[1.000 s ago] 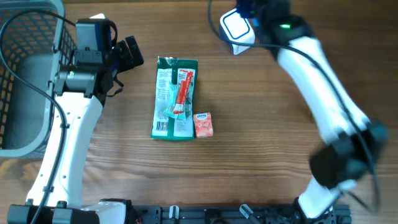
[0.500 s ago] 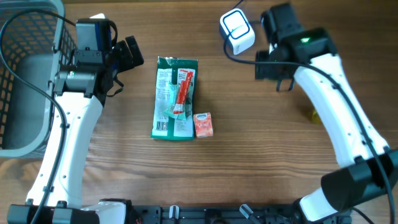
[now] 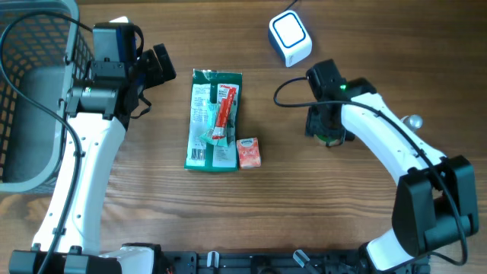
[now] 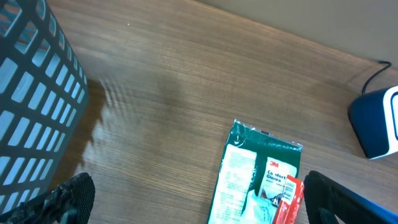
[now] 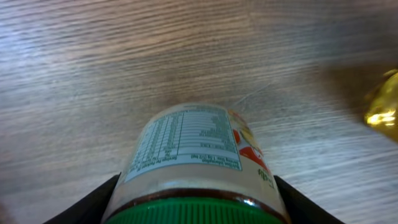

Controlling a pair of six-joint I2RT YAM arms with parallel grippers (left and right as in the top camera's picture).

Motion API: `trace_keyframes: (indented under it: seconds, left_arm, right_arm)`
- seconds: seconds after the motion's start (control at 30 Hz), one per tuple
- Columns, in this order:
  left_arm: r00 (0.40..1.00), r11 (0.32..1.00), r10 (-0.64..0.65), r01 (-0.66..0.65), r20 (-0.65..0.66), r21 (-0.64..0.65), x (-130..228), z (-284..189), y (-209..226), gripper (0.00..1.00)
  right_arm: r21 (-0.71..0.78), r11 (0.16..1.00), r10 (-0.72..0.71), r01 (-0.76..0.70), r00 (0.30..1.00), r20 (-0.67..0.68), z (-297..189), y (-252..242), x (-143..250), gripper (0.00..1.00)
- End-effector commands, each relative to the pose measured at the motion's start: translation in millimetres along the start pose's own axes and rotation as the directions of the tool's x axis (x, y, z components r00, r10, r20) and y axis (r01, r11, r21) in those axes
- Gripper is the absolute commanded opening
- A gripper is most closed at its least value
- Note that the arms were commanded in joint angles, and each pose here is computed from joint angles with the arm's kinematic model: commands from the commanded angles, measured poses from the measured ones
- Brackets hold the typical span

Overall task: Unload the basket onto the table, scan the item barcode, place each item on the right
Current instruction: 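Carry the jar back right and lower it onto the table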

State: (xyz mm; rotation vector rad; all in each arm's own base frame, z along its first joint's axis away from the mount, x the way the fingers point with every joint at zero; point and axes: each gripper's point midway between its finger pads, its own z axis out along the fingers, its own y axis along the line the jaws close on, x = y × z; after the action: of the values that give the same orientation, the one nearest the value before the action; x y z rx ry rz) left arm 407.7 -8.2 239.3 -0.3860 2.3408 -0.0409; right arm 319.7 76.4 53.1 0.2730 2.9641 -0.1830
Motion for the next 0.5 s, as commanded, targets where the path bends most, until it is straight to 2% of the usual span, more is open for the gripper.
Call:
trace_keyframes:
  seconds: [0.0,0.27,0.47]
  left_arm:
    - [1.0,1.0,0.012,-0.011,0.02,-0.006,-6.5,-3.4,1.4,1.0]
    - [1.0,1.0,0.012,-0.011,0.02,-0.006,-6.5,-3.4,1.4,1.0]
    - [1.0,1.0,0.012,-0.011,0.02,-0.006,-6.5,-3.4,1.4,1.0]
  right_arm:
    - [-0.01,0.999,0.054,-0.053,0.999,0.01,8.4,0.8,2.6,0.08]
    - [-0.033,0.998,0.053,-0.053,0.999,-0.001,16.7,4.4,8.2,0.09]
    - [-0.032,0.998,0.052,-0.052,0.999,-0.002,16.9,4.2,8.6,0.17]
